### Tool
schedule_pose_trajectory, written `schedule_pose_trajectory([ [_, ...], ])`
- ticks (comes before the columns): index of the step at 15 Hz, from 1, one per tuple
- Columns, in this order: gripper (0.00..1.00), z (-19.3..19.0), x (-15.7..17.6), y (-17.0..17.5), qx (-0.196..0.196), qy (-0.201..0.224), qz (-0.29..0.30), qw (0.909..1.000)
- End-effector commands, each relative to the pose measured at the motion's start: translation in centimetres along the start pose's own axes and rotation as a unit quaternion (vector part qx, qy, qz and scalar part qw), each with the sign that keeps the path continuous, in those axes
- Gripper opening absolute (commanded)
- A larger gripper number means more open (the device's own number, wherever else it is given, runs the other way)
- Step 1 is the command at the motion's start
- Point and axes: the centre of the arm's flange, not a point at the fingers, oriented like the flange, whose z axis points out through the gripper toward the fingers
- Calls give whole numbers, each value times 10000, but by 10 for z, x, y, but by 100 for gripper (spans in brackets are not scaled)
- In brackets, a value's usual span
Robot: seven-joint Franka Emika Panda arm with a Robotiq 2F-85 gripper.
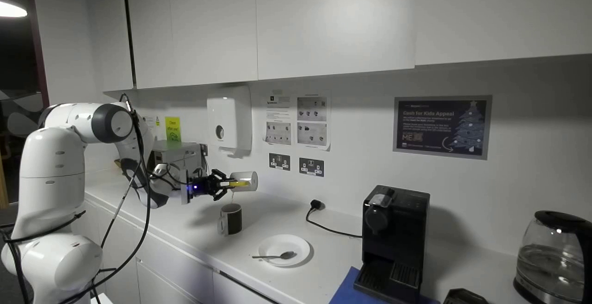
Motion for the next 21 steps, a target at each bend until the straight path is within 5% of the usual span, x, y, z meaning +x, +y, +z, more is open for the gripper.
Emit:
schedule_pose_trajectory([
  [1, 4, 3, -8, 8, -396, -100, 175, 9990],
  [21, 4, 6, -13, 11, -724, -261, 411, 9962],
])
